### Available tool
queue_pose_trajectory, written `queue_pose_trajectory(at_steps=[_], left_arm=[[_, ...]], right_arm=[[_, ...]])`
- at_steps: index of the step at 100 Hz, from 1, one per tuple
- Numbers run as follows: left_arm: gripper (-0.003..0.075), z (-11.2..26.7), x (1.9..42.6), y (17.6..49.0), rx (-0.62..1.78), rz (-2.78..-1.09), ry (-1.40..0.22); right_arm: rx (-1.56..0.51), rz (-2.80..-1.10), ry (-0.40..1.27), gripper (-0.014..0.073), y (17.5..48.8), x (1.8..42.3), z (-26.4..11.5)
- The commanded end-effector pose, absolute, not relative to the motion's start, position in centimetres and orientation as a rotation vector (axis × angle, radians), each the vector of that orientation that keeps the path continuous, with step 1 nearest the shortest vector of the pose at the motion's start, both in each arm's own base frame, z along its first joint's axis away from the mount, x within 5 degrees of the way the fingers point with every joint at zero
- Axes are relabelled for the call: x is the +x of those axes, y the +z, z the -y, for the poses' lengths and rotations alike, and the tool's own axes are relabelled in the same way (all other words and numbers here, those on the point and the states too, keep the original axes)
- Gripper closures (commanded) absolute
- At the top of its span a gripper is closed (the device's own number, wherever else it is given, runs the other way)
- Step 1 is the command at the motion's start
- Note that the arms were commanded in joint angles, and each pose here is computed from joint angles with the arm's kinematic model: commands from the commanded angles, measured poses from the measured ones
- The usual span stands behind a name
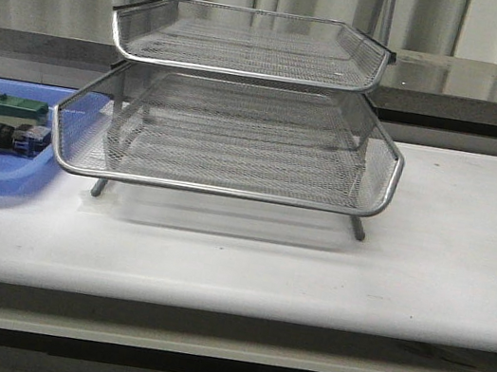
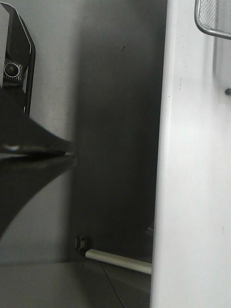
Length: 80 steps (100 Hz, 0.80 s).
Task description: Place button on rack with both arms
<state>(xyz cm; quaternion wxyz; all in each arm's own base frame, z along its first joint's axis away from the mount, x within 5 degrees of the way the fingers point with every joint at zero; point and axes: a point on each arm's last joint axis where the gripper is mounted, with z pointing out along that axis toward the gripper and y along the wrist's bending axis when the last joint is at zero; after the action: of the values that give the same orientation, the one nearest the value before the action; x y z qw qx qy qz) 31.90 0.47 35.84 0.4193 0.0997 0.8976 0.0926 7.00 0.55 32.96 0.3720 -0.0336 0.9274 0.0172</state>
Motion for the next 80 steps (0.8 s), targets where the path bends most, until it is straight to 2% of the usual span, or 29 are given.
queue_pose_trajectory(at_steps=[1,9,26,31,58,80], left_arm=[[0.0714,-0.4,32.7,37.4,0.275,-2.178,0.247],[0.0637,-0.4,33.5,36.4,0.304,-2.213,0.255],[0.034,-0.4,34.1,35.2,0.312,-2.269,0.253],[0.0293,-0.4,34.1,35.1,0.313,-2.271,0.253],[0.0314,0.0,34.6,34.9,0.281,-2.251,0.186],[0.0307,0.7,36.1,33.8,0.532,-2.245,0.202]], right_arm=[[-0.077,-2.301,0.037,0.0666,34.2,7.3,-0.5],[-0.077,-2.301,0.037,0.0666,34.2,7.3,-0.5],[-0.077,-2.301,0.037,0.0666,34.2,7.3,-0.5],[-0.077,-2.301,0.037,0.0666,34.2,7.3,-0.5],[-0.077,-2.301,0.037,0.0666,34.2,7.3,-0.5],[-0.077,-2.301,0.037,0.0666,34.2,7.3,-0.5]])
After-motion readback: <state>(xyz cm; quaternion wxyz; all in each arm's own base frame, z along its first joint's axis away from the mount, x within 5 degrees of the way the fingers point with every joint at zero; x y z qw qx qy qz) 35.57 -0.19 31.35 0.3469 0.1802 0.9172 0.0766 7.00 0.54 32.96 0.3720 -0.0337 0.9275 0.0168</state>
